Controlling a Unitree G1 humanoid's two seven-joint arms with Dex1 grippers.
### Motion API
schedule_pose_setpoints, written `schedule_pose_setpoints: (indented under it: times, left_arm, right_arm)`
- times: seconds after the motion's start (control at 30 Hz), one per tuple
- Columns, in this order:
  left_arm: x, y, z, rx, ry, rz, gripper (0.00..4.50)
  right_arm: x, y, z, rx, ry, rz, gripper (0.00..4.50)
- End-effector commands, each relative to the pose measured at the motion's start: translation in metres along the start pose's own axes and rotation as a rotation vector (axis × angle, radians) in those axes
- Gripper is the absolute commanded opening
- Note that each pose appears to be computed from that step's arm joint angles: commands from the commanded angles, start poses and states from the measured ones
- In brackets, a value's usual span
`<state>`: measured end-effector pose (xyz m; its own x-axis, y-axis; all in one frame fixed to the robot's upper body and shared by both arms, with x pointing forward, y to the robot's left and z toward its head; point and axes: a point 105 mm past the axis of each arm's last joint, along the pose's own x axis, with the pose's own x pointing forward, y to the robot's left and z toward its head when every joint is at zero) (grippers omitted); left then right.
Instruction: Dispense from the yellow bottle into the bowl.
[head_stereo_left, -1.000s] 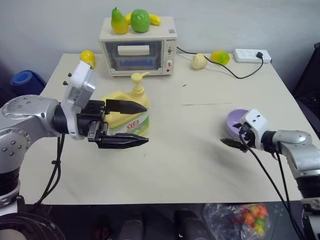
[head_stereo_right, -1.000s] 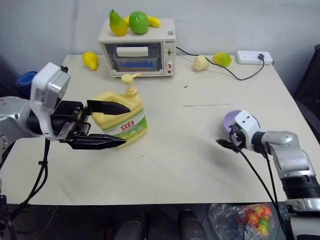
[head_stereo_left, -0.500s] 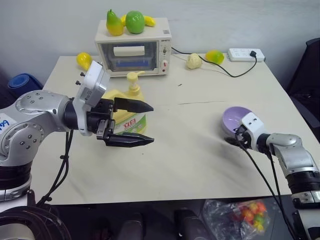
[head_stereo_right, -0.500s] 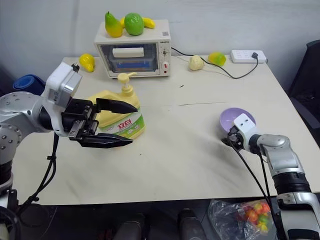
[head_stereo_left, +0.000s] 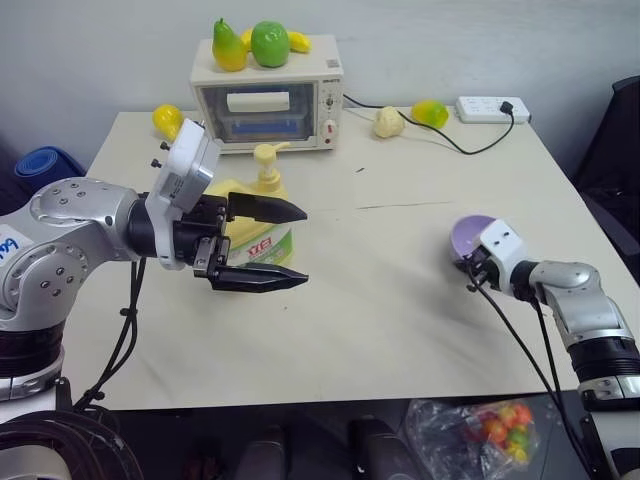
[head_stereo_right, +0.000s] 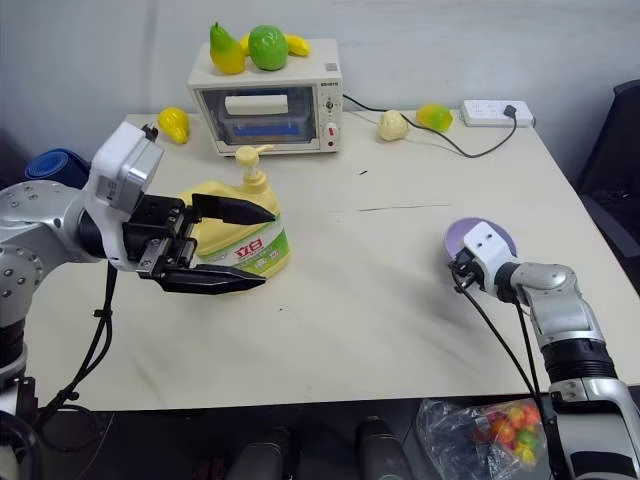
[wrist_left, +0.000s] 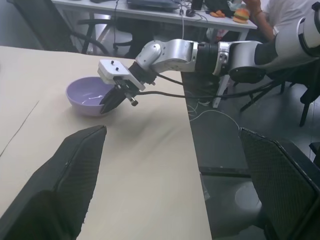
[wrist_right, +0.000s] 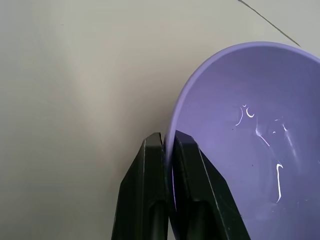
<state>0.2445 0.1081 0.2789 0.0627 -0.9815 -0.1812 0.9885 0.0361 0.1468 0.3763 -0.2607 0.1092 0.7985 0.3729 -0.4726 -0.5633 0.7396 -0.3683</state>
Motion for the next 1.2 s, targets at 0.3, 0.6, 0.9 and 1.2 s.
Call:
schedule_pose_setpoints:
  times: [0.3,0.6,0.9,1.2]
  left_arm:
    - [-0.042,0.053,0.021,0.066,-0.056,0.348,4.50]
    - [-0.077,0.110,0.038,0.042,-0.096,0.593,4.50]
    - [-0.091,0.126,0.046,0.085,-0.071,0.531,4.10]
    - [-0.089,0.121,0.029,0.046,-0.015,0.371,1.45]
  right_arm:
    - [-0.018,-0.005,0.077,-0.418,-0.122,0.171,0.07]
    - [0.002,0.045,0.170,-0.714,-0.307,0.475,0.07]
    - [0.027,0.069,0.204,-0.802,-0.341,0.559,0.00]
    - [0.025,0.083,0.212,-0.870,-0.326,0.693,0.00]
